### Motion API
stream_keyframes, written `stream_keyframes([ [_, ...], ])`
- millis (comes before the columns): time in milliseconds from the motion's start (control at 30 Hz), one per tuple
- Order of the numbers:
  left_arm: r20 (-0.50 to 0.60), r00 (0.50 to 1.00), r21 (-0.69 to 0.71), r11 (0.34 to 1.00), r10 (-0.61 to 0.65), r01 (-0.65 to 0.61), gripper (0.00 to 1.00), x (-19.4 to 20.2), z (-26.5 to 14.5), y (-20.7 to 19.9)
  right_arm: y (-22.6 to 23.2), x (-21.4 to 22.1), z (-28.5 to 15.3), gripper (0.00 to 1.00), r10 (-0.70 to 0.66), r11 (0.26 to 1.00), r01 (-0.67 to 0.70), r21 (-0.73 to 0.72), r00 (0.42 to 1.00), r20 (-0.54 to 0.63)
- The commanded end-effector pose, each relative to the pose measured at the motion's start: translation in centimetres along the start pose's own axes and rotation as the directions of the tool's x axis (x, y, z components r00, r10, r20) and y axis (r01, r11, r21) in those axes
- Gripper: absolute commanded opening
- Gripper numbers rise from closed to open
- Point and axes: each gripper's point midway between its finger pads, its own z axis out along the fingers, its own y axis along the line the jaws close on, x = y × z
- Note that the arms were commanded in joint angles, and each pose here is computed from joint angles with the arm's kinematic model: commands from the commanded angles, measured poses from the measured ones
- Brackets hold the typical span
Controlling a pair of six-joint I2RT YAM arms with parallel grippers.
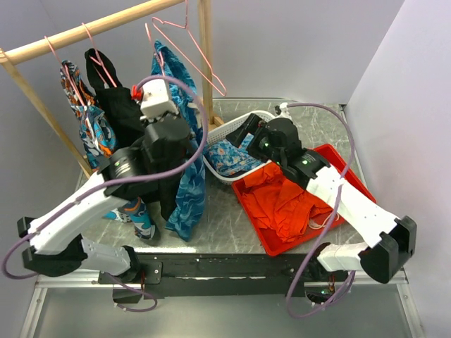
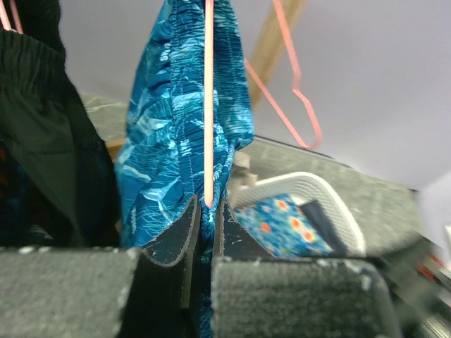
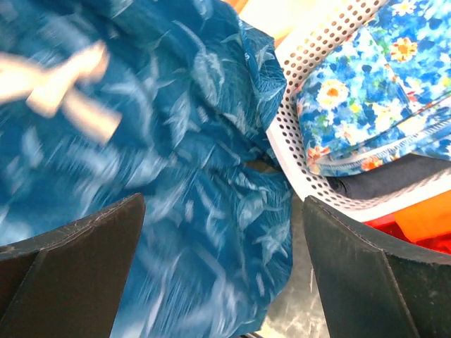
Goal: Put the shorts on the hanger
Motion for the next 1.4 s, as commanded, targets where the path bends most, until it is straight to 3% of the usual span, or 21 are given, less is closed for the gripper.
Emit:
stream_keyframes([
  [0, 0.035, 0.996, -0.014, 0.996, -0.086, 0.087, 0.01, -2.5, 1.9, 0.1, 0.0, -0.7, -2.2, 1.0, -0.042, 0.999, 0.043, -0.009, 0.999, 0.033],
  [333, 0.067, 0.992, -0.11, 0.987, -0.107, 0.114, 0.01, -2.2, 6.5, -0.2, -0.2, -1.2, -3.9, 1.0, -0.096, 0.995, 0.096, -0.006, 0.994, 0.045],
  [767, 0.162, 0.969, -0.171, 0.962, -0.184, 0.212, 0.01, -4.3, 8.5, 0.2, 0.3, -1.1, -4.2, 1.0, -0.144, 0.989, 0.145, -0.041, 0.989, 0.034],
  [1367, 0.185, 0.972, -0.219, 0.958, -0.144, 0.183, 0.01, -6.5, 12.6, 3.3, 0.5, -1.2, -4.4, 1.0, -0.185, 0.982, 0.186, -0.038, 0.982, 0.027],
])
